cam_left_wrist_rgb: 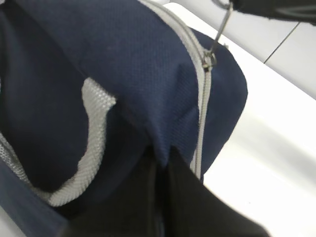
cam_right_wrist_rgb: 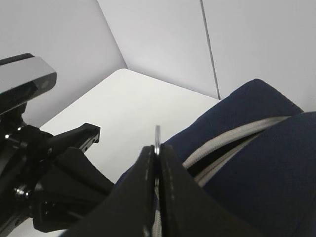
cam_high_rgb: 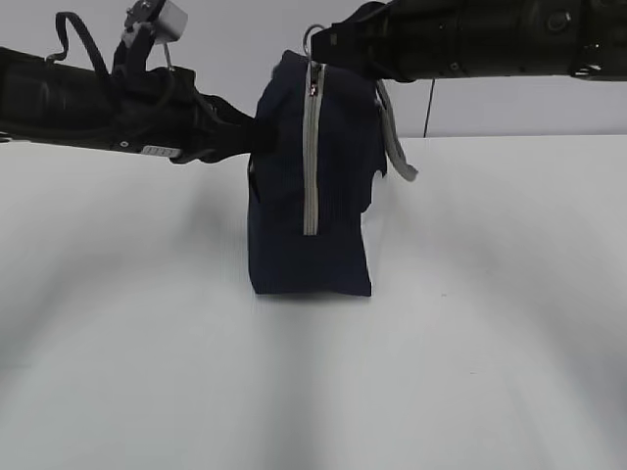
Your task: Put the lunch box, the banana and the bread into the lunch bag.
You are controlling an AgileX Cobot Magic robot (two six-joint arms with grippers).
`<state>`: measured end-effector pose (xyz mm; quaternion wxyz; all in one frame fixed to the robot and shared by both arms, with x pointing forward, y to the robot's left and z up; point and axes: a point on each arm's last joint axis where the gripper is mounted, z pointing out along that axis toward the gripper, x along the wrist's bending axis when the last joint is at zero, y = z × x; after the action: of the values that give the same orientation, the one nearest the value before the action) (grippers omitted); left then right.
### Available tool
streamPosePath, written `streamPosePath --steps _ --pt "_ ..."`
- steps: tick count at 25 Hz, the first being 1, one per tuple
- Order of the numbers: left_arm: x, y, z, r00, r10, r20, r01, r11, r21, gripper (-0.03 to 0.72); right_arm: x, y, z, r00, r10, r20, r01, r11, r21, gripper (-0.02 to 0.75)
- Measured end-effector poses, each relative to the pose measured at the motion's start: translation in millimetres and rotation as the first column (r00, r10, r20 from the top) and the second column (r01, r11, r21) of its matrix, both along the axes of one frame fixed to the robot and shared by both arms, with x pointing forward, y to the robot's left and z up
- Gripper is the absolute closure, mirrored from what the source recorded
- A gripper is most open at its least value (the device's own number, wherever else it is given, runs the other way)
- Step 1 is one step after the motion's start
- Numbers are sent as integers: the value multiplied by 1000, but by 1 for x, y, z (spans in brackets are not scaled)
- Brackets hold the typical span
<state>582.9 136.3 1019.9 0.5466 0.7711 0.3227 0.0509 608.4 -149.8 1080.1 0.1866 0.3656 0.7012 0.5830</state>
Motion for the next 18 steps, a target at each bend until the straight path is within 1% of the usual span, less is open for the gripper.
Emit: streamPosePath --steps 6,12,18 --pt "-2 -1 0 1000 -22 -1 22 1000 -1 686 1 -1 1 1000 -11 -4 11 1000 3 754" --pt "-5 -2 -1 998 -56 -30 56 998 4 686 7 -2 15 999 -42 35 41 999 9 754" --pt "-8 -2 -3 995 -92 -36 92 995 23 687 20 2 10 999 -49 19 48 999 24 754"
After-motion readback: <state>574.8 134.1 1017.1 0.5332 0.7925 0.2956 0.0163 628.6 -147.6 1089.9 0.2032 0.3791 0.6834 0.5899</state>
